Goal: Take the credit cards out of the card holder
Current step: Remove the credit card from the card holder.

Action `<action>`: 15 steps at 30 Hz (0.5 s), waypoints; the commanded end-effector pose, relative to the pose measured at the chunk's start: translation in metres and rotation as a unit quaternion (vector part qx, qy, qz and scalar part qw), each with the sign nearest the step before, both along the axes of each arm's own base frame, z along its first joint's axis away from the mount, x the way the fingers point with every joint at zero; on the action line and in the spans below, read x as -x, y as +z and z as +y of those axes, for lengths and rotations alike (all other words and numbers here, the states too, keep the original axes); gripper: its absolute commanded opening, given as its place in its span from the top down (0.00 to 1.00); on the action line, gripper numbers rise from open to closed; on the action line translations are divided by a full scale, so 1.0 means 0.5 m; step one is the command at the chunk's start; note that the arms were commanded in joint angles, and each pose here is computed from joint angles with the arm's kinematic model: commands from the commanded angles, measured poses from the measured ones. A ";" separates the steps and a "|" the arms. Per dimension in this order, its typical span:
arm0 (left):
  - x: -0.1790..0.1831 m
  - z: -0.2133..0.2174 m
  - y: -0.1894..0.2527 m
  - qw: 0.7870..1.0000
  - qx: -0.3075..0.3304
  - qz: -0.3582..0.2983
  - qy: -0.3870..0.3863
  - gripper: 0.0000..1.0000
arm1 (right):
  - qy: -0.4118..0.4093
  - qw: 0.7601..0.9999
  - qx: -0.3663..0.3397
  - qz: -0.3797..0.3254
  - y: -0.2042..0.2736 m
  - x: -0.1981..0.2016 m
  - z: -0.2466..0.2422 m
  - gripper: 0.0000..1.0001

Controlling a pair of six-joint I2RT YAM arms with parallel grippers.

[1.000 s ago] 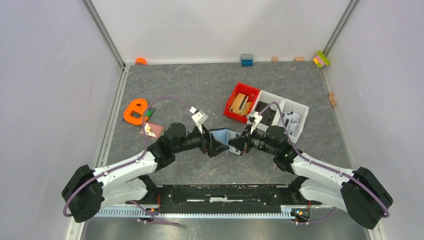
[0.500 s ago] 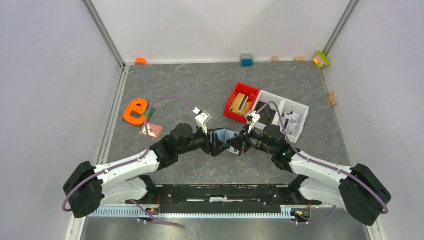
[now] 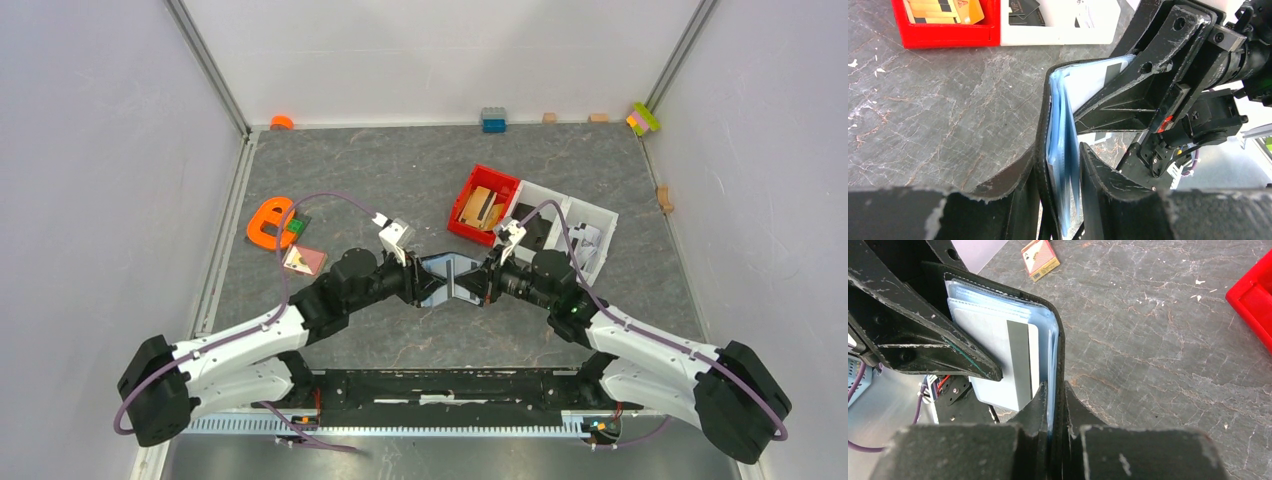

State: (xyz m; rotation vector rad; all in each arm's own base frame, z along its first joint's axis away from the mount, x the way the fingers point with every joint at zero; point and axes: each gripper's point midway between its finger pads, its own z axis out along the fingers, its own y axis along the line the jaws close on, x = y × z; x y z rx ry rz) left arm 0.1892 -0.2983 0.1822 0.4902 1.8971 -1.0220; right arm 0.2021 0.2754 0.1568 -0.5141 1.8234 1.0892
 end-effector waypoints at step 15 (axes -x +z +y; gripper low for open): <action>0.007 0.003 0.058 0.999 0.036 -0.031 -0.021 0.76 | 0.032 0.998 -0.020 -0.040 0.065 -0.006 0.006 1.00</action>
